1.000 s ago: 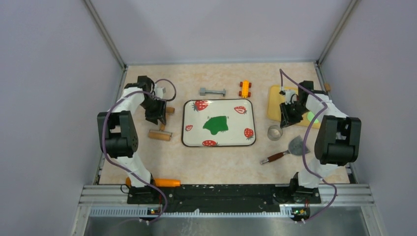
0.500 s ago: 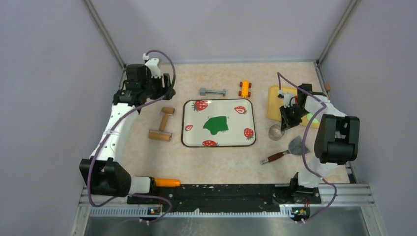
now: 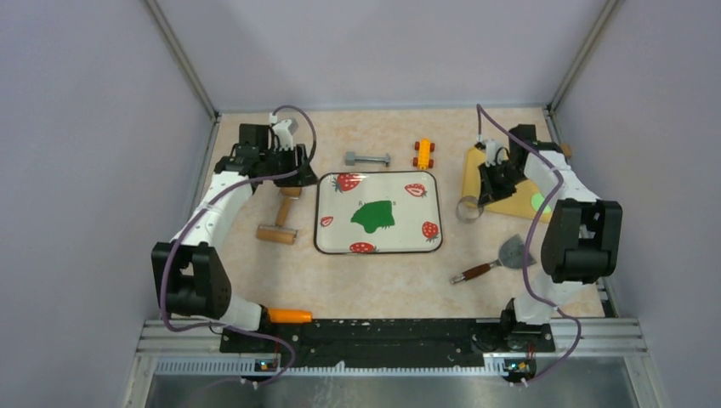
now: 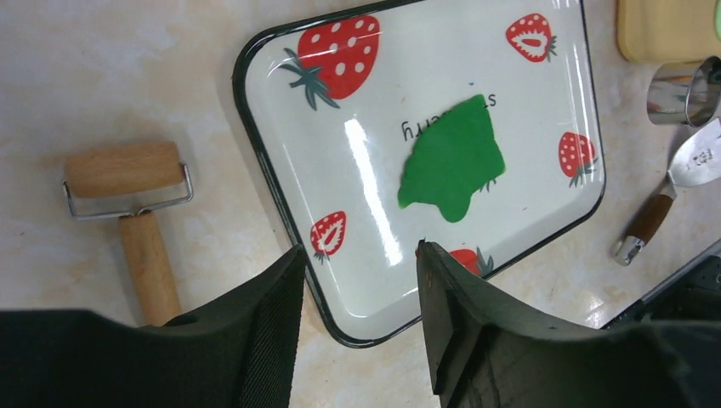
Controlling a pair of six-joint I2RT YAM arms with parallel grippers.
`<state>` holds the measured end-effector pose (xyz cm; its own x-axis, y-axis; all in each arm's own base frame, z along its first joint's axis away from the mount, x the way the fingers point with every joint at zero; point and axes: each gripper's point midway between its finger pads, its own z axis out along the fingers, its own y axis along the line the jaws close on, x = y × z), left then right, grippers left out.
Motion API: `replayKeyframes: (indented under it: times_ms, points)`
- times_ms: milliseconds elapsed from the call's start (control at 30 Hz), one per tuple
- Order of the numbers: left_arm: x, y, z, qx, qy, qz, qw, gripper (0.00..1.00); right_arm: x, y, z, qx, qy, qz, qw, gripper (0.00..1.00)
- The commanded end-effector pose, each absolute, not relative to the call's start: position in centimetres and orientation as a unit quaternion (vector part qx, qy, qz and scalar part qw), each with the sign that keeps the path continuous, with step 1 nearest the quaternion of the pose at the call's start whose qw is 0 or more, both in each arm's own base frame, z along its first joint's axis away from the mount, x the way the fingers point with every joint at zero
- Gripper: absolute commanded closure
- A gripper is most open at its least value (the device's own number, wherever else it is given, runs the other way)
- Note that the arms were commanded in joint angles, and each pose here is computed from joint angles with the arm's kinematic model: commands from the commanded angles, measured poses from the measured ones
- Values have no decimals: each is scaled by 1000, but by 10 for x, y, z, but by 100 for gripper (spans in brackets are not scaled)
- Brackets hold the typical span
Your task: Roll out the dumpling wrappers from the dough
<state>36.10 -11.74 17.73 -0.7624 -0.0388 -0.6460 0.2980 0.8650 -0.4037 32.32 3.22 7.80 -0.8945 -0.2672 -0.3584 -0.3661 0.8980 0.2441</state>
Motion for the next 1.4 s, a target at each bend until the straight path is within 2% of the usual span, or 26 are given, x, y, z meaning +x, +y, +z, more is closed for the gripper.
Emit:
replayKeyframes:
  times_ms: [0, 133, 267, 467, 567, 833, 967, 1233, 1300, 1367]
  points:
    - [377, -140, 210, 82, 884, -290, 356, 48, 359, 89, 133, -196, 938, 172, 227, 100]
    - [383, -162, 223, 101, 874, -312, 358, 53, 376, 151, 147, -203, 931, 195, 232, 100]
    - [381, -193, 224, 125, 868, -349, 331, 52, 390, 204, 142, -172, 931, 232, 222, 100]
    - [389, -236, 221, 119, 850, -408, 311, 52, 397, 259, 125, -168, 932, 251, 199, 100]
    - [390, -254, 211, 130, 849, -422, 291, 55, 393, 279, 123, -175, 929, 265, 189, 100]
    - [389, -278, 174, 124, 871, -404, 251, 58, 386, 297, 121, -190, 926, 264, 191, 100]
    - [393, -274, 153, 113, 889, -370, 244, 63, 383, 300, 121, -195, 925, 265, 192, 100]
    - [387, -276, 135, 110, 898, -367, 217, 73, 377, 303, 124, -202, 921, 271, 193, 100]
    - [387, -275, 133, 108, 900, -363, 216, 74, 376, 303, 121, -202, 922, 269, 191, 100]
    - [387, -274, 137, 109, 899, -361, 223, 68, 373, 302, 117, -206, 924, 264, 188, 100]
